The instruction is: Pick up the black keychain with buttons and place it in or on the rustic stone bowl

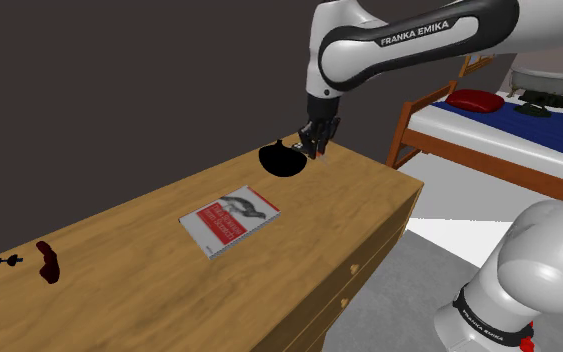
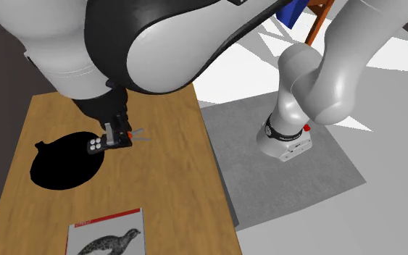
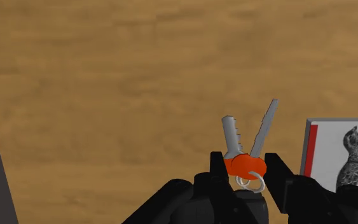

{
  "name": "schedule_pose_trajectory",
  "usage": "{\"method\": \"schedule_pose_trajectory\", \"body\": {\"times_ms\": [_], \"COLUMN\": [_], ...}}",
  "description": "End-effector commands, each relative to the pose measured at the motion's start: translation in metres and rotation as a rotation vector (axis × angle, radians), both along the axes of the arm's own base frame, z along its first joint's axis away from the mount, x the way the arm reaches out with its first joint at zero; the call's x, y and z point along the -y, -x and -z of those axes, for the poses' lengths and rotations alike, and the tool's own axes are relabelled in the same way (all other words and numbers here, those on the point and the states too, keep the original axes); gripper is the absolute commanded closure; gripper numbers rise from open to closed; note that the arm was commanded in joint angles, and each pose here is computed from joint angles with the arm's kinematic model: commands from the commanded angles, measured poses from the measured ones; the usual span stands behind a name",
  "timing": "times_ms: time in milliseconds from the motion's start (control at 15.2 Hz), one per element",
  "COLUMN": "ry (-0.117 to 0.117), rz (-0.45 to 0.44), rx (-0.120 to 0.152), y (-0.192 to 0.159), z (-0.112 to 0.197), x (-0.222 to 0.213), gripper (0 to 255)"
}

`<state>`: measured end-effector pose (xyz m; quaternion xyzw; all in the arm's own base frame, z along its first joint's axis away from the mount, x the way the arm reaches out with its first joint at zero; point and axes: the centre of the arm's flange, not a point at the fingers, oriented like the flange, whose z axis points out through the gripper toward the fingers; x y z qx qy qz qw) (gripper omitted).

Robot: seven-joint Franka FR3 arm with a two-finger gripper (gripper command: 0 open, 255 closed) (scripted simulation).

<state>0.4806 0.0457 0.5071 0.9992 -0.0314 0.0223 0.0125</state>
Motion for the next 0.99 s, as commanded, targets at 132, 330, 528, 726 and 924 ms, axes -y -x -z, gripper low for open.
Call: {"method": "schedule_pose_trajectory", "body": {"times_ms": [132,330,528,726,924], "ry": [0.0,0.0,0.0,0.0,0.0], "rz": [0.0,0.0,0.0,0.0,0.0], "rx": [0.0,0.0,0.0,0.0,0.0], "y": [-0.05,-0.087,-0.125,-0.162,-0.162], "z": [-0.002,-0.003,-0.004,-0.005,0.011], "x": [0.018,0.03,0.042,0.053,0.053], "gripper": [255,255,255,255,255]}}
